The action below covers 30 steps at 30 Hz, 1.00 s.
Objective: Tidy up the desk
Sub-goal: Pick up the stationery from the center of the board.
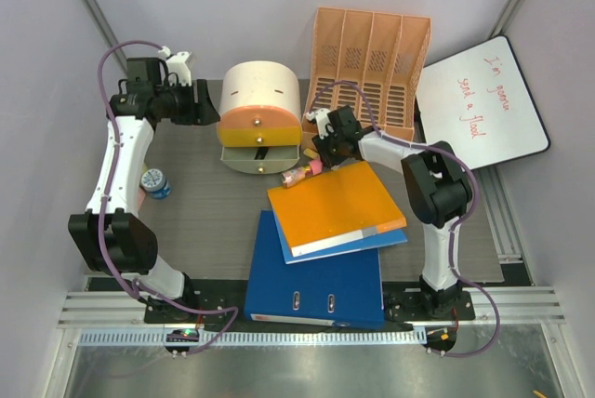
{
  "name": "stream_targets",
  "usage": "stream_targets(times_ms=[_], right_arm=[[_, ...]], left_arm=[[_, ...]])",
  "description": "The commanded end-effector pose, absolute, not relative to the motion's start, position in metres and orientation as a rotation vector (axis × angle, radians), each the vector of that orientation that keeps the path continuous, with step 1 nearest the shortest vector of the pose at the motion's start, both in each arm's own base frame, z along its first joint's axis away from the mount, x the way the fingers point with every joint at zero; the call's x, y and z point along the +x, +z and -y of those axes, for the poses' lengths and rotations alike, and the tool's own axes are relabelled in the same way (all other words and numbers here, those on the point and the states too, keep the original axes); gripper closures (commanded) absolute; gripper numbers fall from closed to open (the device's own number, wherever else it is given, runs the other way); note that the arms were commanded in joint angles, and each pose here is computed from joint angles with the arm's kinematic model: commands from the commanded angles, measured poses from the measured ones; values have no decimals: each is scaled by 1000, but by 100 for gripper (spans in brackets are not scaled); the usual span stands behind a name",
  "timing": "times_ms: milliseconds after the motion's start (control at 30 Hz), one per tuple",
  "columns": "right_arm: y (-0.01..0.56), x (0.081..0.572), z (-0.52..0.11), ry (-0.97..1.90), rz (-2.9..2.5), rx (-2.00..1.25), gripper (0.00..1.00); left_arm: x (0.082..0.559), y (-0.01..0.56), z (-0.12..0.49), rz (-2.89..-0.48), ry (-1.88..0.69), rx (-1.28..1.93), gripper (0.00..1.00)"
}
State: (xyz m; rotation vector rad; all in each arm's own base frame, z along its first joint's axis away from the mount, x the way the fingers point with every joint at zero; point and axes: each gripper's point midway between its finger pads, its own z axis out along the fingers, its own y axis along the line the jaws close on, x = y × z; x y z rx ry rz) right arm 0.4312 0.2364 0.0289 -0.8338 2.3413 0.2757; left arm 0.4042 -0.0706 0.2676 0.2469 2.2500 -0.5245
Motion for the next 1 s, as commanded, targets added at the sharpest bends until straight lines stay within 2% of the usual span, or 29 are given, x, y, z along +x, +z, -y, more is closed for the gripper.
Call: stream_targets(times_ms=[0, 233, 333, 400, 433, 533, 700, 967], right_arm=[[20, 417, -229, 270, -2376, -843, 69], [9, 407, -227, 268, -2421, -836, 64], [8, 406, -225, 251, -2428, -836, 58], [10, 407, -224, 237, -2441, -827, 59], [11, 407, -223, 228, -2446, -821, 61], [20, 409, -220, 190, -2454, -797, 85], [63, 416, -213, 90, -2356, -751, 98], [165, 414, -215, 38, -2139, -710, 99]], left_arm=[[406, 289, 68, -2192, -505, 259, 37], [404, 291, 68, -2187, -504, 264, 37], [403, 292, 67, -2183, -498, 267, 37], [403, 293, 67, -2183, -495, 268, 37], [403, 292, 67, -2184, -495, 267, 37], [404, 293, 67, -2180, -493, 267, 37], [403, 294, 68, -2178, -501, 268, 37], [403, 295, 70, -2172, -515, 266, 37]])
